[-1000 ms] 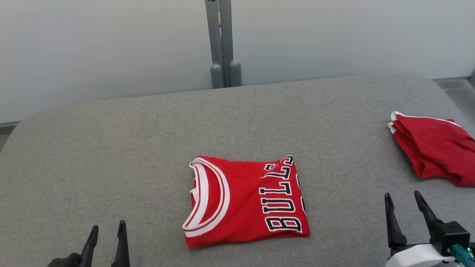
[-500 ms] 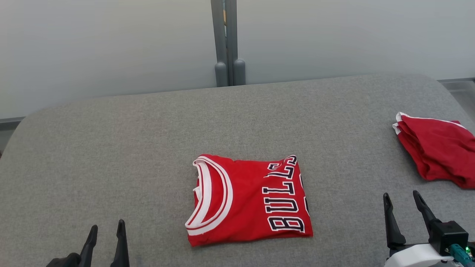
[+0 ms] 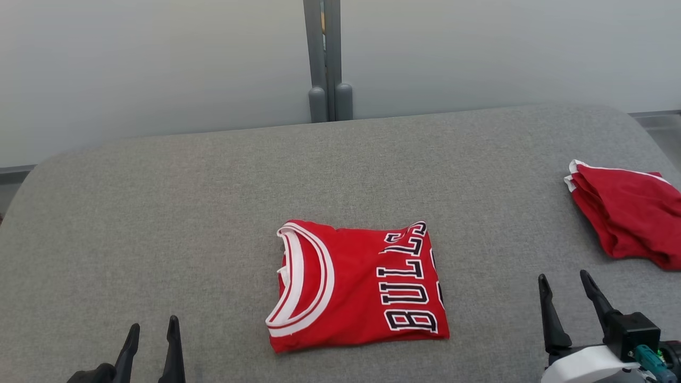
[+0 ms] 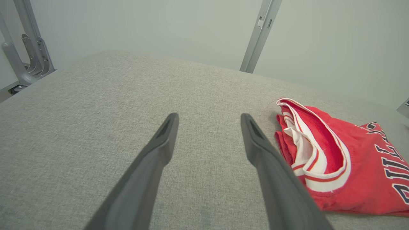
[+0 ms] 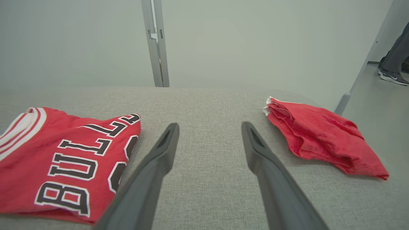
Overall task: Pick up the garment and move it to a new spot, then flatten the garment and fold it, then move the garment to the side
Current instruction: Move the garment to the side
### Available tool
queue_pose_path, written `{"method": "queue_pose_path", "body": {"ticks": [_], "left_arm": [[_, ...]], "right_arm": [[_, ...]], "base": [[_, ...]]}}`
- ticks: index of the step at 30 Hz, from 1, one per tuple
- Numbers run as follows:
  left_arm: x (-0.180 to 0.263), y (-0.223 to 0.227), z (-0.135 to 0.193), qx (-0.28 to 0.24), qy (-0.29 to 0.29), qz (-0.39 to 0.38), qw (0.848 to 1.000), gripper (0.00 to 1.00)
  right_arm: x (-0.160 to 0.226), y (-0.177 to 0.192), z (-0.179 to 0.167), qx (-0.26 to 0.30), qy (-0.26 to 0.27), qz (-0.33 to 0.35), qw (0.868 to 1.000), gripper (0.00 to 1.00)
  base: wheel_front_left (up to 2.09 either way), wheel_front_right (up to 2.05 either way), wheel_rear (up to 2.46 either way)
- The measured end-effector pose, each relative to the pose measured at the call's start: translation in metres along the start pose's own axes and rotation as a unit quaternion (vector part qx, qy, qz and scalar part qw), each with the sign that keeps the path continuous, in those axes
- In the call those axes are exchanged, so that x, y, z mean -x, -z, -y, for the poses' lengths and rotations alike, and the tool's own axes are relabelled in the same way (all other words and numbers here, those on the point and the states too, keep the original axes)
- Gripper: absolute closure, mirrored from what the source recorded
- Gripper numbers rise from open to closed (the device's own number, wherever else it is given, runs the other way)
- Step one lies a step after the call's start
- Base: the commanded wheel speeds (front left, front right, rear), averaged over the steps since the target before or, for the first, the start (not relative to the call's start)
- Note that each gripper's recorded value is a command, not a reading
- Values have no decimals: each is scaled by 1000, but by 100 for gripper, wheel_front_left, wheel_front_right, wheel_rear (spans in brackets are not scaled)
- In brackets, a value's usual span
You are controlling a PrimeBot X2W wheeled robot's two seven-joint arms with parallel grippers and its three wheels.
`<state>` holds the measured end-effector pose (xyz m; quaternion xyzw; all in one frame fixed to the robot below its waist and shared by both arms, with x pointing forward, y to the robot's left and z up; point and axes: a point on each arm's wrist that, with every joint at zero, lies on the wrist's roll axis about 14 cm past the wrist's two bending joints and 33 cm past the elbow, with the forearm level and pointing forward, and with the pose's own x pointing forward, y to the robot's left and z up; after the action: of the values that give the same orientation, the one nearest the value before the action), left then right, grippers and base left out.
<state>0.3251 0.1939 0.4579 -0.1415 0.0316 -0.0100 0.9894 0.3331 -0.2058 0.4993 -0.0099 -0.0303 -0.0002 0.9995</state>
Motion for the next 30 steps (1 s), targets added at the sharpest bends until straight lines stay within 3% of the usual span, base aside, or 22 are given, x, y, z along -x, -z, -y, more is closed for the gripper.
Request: {"method": "queue_pose_path", "body": {"ticks": [8,14,21,30], "left_arm": [[-2,4,-2,1,-3,-7,1000,0],[-9,11,-1,4,-1,-20,1000,0],[-26,15,-1,11,1,-30,999,0],[-30,19,-13,9,-13,-38,999,0]], "right_arm": [[-22,14,-47,-43,-83,-68,993,0],[-50,14,-78,-70,-143,-169,973,0],[-67,45,-96,-67,-165,-298,938,0],[-72,80,-117,-98,-174,-359,912,0]], "base": [[0,0,0],[0,0,0],[0,0,0],[0,0,0]]}}
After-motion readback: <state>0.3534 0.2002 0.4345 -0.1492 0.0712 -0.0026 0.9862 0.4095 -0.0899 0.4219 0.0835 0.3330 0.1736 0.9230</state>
